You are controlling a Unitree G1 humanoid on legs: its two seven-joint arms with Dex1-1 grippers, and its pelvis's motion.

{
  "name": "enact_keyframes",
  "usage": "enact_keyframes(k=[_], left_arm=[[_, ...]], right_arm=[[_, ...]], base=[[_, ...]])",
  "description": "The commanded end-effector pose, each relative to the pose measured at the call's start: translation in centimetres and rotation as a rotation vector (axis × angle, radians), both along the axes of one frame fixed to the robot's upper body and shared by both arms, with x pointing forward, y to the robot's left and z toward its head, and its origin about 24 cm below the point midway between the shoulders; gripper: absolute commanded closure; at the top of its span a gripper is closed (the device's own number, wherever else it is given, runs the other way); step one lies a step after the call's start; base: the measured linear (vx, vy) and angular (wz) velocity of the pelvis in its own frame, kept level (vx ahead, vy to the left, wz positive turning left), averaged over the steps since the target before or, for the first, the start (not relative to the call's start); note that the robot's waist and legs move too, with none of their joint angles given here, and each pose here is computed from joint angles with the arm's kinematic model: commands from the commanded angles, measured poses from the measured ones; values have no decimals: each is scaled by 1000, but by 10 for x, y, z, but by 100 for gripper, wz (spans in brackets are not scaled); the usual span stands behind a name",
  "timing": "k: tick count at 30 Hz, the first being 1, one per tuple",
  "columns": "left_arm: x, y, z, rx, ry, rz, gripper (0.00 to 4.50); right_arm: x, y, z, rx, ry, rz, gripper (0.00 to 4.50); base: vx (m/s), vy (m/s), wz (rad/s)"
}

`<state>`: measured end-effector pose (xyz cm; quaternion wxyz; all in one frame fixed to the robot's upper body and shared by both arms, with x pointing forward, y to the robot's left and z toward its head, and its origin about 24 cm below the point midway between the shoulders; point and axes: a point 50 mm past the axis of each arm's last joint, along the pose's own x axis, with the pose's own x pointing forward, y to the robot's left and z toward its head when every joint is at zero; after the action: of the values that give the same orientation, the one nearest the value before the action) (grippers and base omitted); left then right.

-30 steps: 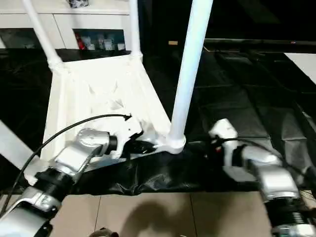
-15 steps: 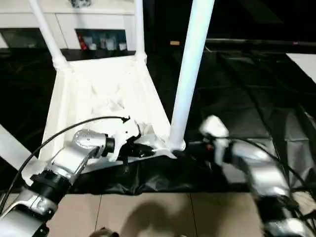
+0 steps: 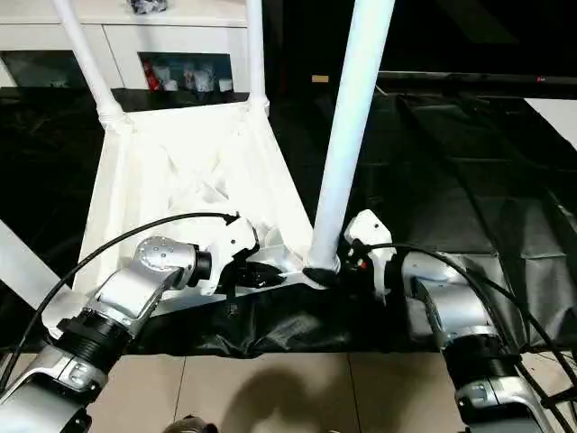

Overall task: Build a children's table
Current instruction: Rotate leg to tighten

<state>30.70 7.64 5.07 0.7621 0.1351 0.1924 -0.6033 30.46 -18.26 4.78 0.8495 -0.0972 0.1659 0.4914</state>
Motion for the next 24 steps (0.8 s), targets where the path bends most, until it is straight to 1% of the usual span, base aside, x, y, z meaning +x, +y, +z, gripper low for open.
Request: enact_keyframes(k=[1,4,5,6,9,11,12,14,15,17,19,21,22,23,24], left_arm=[[1,-14,14,-74,-40,-38,450],[1,-14,14,-74,-39,-35,450],[1,-13,14,-72,-40,-32,450],[1,-13,13,-72,-41,-29,450],[2,-13,13,-67,-38,-6,450],[5,-13,12,-64,-37,33,450],[9,-14,11,-58,-44,86,450],[11,-14,11,-55,-48,113,450],[17,-18,11,-51,-60,185,450],[20,-20,11,-50,-65,227,450],[25,-30,12,-56,-72,298,450],[26,-34,12,-58,-74,324,450],[29,-40,13,-53,-96,373,450],[30,-42,14,-51,-104,388,450],[30,-45,14,-50,-118,389,450]], right_arm=[[2,0,1,-5,-12,-4,120],[3,1,0,2,-15,-5,132],[3,1,0,3,-15,-3,150],[4,2,0,3,-16,-2,158],[5,3,-2,3,-16,-20,171],[9,3,-5,6,-10,-68,177],[13,4,-8,6,-7,-141,177],[15,4,-9,6,-6,-176,179],[22,7,-13,24,-6,-301,179],[26,10,-16,37,-1,-378,180],[31,23,-21,81,13,-485,181],[34,31,-23,98,13,-536,181],[38,45,-24,127,13,-594,181],[39,50,-24,136,14,-607,181],[40,61,-24,145,19,-604,181]], base=[[0,0,0],[0,0,0],[0,0,0],[0,0,0],[0,0,0],[0,0,0],[0,0,0],[0,0,0],[0,0,0],[0,0,0],[0,0,0],[0,0,0],[0,0,0],[0,0,0],[0,0,0]])
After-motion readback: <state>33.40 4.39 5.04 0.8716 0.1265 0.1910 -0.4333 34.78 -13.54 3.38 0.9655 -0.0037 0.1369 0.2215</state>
